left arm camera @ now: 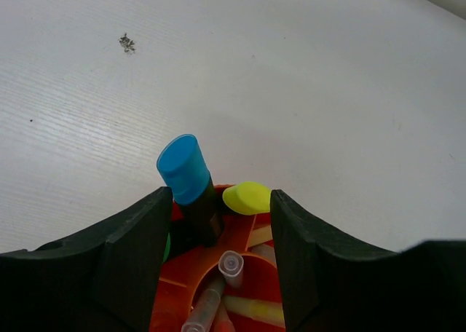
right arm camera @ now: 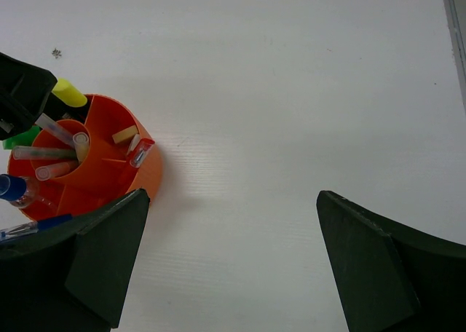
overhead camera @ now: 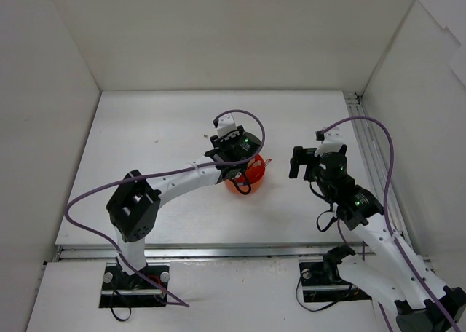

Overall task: Sort the stationery into containers
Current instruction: Place the pen in the storage box, then reset both arms

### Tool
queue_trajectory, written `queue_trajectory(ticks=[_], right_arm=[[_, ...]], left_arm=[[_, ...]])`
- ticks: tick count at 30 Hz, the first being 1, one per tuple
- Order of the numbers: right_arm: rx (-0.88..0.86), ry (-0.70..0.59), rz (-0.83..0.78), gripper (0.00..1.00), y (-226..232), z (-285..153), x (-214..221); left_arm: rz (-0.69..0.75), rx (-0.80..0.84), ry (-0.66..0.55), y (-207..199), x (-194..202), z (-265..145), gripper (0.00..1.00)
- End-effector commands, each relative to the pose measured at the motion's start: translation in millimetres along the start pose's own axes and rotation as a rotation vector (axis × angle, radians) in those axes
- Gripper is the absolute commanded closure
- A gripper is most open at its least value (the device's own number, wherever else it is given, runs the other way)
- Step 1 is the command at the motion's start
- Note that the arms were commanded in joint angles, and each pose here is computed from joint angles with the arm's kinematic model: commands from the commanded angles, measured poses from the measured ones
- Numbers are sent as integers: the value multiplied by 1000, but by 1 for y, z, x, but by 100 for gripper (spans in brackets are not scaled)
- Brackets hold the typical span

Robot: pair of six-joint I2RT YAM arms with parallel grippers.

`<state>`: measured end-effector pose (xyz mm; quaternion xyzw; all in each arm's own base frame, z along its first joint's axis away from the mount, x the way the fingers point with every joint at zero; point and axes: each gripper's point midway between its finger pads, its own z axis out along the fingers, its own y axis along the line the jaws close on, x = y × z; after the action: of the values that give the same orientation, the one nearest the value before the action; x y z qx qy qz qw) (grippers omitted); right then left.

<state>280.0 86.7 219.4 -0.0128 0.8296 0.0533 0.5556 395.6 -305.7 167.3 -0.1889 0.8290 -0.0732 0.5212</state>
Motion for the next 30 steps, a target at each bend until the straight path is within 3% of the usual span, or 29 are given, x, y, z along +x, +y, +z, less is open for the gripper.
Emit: queue_trajectory(ticks=[1, 10, 12, 13, 16, 22, 26, 30], right_arm=[[14, -60, 27, 2, -2, 0, -16], [2, -62, 34, 2, 0, -1, -16], [2, -59, 33, 2, 1, 1, -16], [0, -57, 32, 2, 1, 1, -15], [-4, -64, 31, 2, 1, -1, -17], [77, -108, 83, 2, -15, -8, -21], [115, -153, 115, 2, -26, -19, -25], [168, -158, 133, 2, -38, -26, -18]], left_arm=[[-67, 58, -51, -13, -36, -26, 48], [-46, 61, -60, 9, -57, -51, 41], [-27, 52, -62, 16, -63, -58, 31], [-20, 50, -61, 18, -65, -60, 21], [-14, 45, -43, 29, -77, -67, 0], [38, 26, 14, 79, -108, -86, 0], [87, -13, -4, 136, -131, -126, 0], [37, -27, -12, 185, -136, -160, 0]])
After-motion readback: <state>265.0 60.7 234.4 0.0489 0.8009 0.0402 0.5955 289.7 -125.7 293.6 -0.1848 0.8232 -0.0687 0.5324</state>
